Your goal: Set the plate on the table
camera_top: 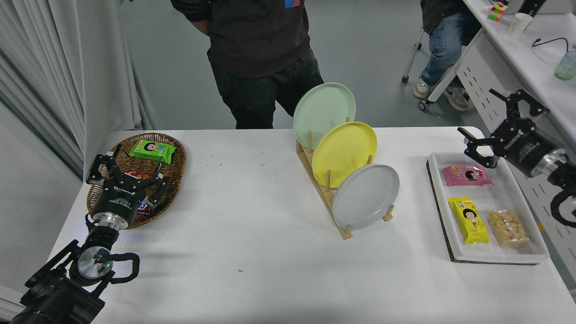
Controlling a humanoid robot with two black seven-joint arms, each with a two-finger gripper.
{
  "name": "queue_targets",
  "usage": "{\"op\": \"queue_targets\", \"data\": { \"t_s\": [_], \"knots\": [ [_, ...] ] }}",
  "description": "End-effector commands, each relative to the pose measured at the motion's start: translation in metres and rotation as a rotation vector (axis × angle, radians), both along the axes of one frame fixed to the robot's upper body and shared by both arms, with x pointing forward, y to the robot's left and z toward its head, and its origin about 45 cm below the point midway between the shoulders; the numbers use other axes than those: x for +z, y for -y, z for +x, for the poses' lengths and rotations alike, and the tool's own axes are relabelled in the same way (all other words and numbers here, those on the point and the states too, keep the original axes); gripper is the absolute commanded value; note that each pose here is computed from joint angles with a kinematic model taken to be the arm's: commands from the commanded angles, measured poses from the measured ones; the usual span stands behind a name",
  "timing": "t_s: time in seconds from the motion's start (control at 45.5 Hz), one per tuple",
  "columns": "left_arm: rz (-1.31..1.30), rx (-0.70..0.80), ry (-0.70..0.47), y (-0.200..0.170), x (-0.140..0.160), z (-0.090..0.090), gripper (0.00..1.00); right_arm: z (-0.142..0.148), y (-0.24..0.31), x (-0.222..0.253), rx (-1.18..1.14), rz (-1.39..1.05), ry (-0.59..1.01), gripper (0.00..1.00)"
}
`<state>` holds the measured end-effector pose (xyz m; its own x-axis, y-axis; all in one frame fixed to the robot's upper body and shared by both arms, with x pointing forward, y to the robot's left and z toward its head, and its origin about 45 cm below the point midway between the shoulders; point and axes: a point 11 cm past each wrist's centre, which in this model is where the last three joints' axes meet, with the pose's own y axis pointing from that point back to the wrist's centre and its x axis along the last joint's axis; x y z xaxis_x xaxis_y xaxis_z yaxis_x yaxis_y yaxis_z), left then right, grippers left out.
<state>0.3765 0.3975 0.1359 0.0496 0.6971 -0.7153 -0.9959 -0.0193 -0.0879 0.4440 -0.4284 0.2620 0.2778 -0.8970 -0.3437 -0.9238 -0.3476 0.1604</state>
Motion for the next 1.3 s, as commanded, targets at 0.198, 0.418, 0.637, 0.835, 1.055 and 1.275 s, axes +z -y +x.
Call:
{"op": "queue_targets", "data": {
  "t_s": [0.198,0.418,0.637,0.835,1.055,1.275],
  "knots": [
    [0.0,0.0,-0.001,0.0,0.0,0.0,0.98,0.003,-0.008,0.023,0.149,-0.201,-0.049,1.0],
    [0.001,0.001,0.0,-0.001,0.0,0.0,0.98,0.002,-0.025,0.026,0.204,-0.195,-0.053,1.0],
    [0.0,0.0,-0.001,0.0,0.0,0.0,0.98,-0.002,-0.019,0.027,0.204,-0.198,-0.052,1.0],
    [0.001,0.001,0.0,-0.001,0.0,0.0,0.98,-0.007,-0.02,0.021,0.251,-0.23,-0.101,1.0],
    [-0.001,0.001,0.001,-0.001,0.0,0.0,0.98,-0.006,-0.02,0.025,0.255,-0.224,-0.097,1.0],
    [0.0,0.0,-0.001,0.0,0.0,0.0,0.98,-0.008,-0.023,0.022,0.305,-0.329,-0.156,1.0]
  ]
}}
